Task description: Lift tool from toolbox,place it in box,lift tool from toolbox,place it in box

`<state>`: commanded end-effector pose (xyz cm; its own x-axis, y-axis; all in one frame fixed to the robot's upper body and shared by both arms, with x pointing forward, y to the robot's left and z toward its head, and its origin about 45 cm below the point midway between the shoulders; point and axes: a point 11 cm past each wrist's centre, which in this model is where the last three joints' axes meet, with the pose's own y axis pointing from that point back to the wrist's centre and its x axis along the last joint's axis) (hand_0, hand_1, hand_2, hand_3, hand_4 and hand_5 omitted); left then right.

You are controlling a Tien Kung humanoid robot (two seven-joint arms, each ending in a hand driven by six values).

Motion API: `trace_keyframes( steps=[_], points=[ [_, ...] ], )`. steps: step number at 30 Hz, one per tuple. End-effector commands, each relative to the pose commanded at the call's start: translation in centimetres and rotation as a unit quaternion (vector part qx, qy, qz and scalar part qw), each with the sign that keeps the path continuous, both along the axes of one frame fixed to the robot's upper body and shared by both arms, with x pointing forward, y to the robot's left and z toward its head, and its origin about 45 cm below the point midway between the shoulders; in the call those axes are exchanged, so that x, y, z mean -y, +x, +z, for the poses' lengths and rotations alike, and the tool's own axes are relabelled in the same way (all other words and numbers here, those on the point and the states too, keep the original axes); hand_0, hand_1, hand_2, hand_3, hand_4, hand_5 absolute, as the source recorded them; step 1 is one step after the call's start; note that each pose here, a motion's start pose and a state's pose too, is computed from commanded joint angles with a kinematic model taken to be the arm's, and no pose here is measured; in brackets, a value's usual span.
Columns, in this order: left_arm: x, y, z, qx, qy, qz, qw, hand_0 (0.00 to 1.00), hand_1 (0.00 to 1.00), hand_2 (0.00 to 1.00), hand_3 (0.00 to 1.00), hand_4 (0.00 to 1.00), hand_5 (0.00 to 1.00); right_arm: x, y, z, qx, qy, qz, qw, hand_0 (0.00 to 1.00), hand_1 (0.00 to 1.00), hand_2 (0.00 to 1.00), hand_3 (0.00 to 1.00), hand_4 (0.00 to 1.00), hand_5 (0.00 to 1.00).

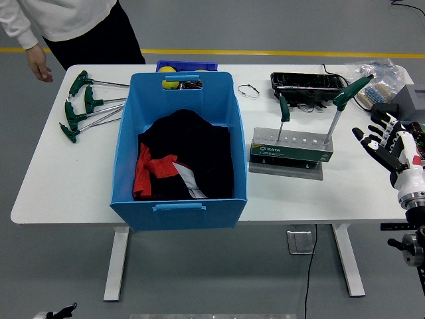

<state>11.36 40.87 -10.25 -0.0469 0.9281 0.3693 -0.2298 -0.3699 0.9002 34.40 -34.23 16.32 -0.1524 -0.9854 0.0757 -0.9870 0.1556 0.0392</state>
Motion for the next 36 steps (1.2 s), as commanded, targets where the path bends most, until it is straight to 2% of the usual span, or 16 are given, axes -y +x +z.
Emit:
trace_keyframes(
  steps=[1, 19, 29, 34, 36],
  points=[
    [0.0, 0.02, 0.0, 0.000, 0.000, 0.000, 1.000, 0.837, 0.819, 0.803, 0.612, 0.717, 0.570, 0.0, 0.0, -0.1, -0.002, 0.009, 0.000, 1.000, 0.998, 0.954, 0.948, 0.998, 0.998, 0.974],
    [0.1, 0.53, 0.1, 0.007, -0.003, 0.004, 1.000, 0.838, 0.819, 0.803, 0.613, 0.719, 0.572, 0.2, 0.2, 0.0, 0.000, 0.028, 0.000, 1.000, 0.998, 0.966, 0.961, 0.998, 0.998, 0.996],
    [0.1, 0.71, 0.2, 0.010, -0.003, 0.005, 1.000, 0.838, 0.819, 0.802, 0.613, 0.718, 0.572, 0.3, 0.3, 0.5, 0.014, 0.026, -0.006, 1.000, 0.998, 0.963, 0.959, 0.998, 0.998, 0.983],
    [0.1, 0.71, 0.1, 0.010, -0.003, 0.005, 1.000, 0.839, 0.819, 0.802, 0.614, 0.719, 0.571, 0.7, 0.4, 1.7, 0.034, -0.031, -0.009, 0.999, 0.998, 0.962, 0.957, 0.998, 0.998, 0.954],
    [0.2, 0.72, 0.1, 0.010, -0.003, 0.005, 1.000, 0.839, 0.819, 0.802, 0.614, 0.719, 0.571, 1.1, 0.6, 3.0, 0.052, -0.078, -0.012, 0.996, 0.998, 0.962, 0.957, 0.998, 0.998, 0.954]
  ],
)
